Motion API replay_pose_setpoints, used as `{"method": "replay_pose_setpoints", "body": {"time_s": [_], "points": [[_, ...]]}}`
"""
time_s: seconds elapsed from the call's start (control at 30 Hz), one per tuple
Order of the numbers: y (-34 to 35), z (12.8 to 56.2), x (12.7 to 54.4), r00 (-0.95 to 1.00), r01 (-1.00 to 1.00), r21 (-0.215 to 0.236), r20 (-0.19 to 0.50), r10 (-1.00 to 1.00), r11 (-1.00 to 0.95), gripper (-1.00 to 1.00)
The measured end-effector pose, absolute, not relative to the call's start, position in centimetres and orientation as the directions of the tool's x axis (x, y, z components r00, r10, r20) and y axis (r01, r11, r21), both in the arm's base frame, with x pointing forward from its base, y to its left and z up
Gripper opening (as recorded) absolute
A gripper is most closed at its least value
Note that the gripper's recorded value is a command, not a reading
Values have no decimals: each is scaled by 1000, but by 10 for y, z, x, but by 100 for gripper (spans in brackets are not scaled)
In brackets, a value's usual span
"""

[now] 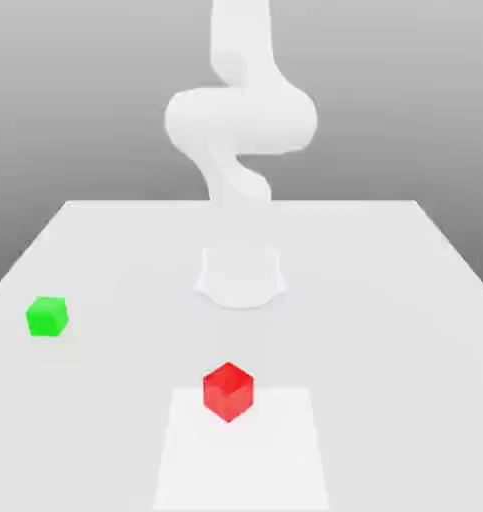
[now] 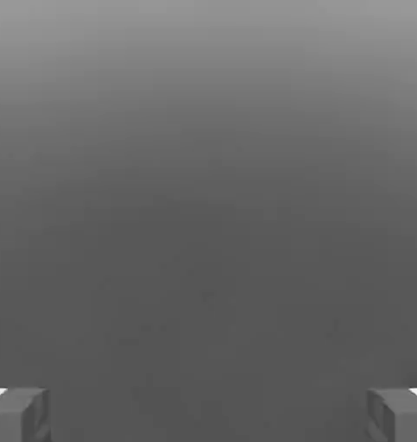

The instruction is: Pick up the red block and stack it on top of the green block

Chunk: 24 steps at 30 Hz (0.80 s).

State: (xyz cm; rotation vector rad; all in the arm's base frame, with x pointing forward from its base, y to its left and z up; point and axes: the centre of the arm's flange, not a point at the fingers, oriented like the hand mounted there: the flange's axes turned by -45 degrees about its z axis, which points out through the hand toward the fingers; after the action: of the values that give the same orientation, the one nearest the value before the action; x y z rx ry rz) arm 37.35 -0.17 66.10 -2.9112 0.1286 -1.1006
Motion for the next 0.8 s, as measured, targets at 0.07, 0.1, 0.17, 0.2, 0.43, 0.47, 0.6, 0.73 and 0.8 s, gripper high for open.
{"method": "replay_pose_setpoints", "body": {"time_s": [0.07, 0.1, 0.17, 0.2, 0.43, 0.47, 0.6, 0.73, 0.8], "points": [[-4, 611, 394, 787, -130, -89, 597, -157, -988, 0], [-5, 587, 402, 803, -162, -103, 564, -191, -981, 0], [-7, 537, 413, 828, -228, -124, 497, -259, -966, 0], [-8, 512, 417, 837, -263, -130, 462, -293, -956, 0], [-15, 335, 398, 825, -519, -108, 198, -530, -848, 0], [-15, 310, 388, 810, -557, -93, 158, -565, -825, 0], [-18, 211, 346, 731, -681, -16, 23, -681, -732, 0], [-18, 166, 338, 713, -701, -1, 2, -701, -713, 0], [-18, 149, 337, 713, -701, -1, 0, -701, -713, -100]]}}
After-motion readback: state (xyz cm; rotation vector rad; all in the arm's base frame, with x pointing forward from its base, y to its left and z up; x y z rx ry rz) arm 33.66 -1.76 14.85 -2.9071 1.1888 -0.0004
